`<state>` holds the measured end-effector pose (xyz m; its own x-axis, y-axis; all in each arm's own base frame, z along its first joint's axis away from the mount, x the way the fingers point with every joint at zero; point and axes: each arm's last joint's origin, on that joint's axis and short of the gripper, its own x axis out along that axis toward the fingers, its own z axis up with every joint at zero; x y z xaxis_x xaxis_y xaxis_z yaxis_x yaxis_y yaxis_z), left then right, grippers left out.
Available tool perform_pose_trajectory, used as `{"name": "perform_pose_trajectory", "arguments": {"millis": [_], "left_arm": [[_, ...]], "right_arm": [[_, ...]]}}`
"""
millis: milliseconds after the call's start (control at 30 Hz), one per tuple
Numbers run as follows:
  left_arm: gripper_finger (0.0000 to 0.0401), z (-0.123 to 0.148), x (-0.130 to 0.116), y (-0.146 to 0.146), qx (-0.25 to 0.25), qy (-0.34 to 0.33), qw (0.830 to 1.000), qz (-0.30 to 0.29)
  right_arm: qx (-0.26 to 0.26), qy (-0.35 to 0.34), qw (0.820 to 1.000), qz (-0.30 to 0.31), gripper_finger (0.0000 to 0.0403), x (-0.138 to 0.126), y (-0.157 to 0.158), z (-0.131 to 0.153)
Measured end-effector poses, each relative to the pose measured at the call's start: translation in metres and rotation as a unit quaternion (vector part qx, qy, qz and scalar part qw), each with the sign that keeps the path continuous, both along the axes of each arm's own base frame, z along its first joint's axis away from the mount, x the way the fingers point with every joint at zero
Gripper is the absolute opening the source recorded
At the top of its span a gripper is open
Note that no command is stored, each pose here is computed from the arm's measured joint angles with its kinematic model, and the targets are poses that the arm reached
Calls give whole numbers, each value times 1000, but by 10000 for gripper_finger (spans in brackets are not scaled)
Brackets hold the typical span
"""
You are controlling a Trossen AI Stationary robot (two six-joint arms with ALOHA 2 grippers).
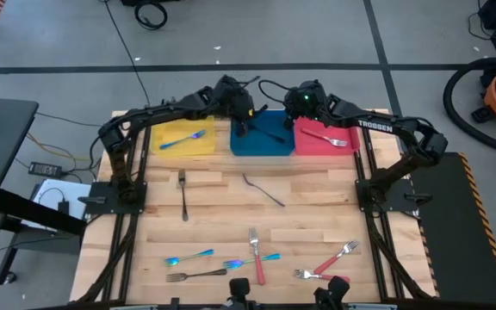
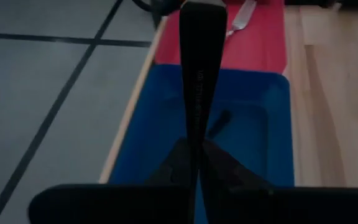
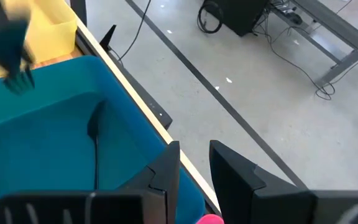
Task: Sort silverware by color (type)
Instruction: Put the black fork into the blue bin, then put the blue fork into the yellow bin
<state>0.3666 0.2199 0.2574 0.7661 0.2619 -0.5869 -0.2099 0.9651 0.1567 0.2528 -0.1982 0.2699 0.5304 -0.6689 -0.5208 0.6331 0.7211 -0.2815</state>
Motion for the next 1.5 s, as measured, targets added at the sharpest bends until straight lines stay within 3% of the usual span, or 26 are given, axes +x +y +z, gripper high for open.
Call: {"name": "perform_pose_trajectory", "arguments": {"millis": [367, 600, 967, 1267, 1500], "left_arm": [[16, -54, 22, 1, -27, 53, 998, -17], [16, -77, 30, 5, -38, 47, 997, -36], [19, -82, 34, 7, -38, 36, 998, -34], [72, -82, 33, 8, -39, 36, 998, -33], [81, -81, 32, 7, -43, 39, 998, -29]], "right_arm": [[1, 0, 1000, 1, 95, 0, 0, 0], [7, -7, 1000, -5, 95, 0, 0, 0], [9, -5, 1000, -5, 95, 0, 0, -1], [13, 1, 1000, -5, 95, -1, 1, -2], [21, 11, 1000, -5, 95, -2, 2, -4]]}}
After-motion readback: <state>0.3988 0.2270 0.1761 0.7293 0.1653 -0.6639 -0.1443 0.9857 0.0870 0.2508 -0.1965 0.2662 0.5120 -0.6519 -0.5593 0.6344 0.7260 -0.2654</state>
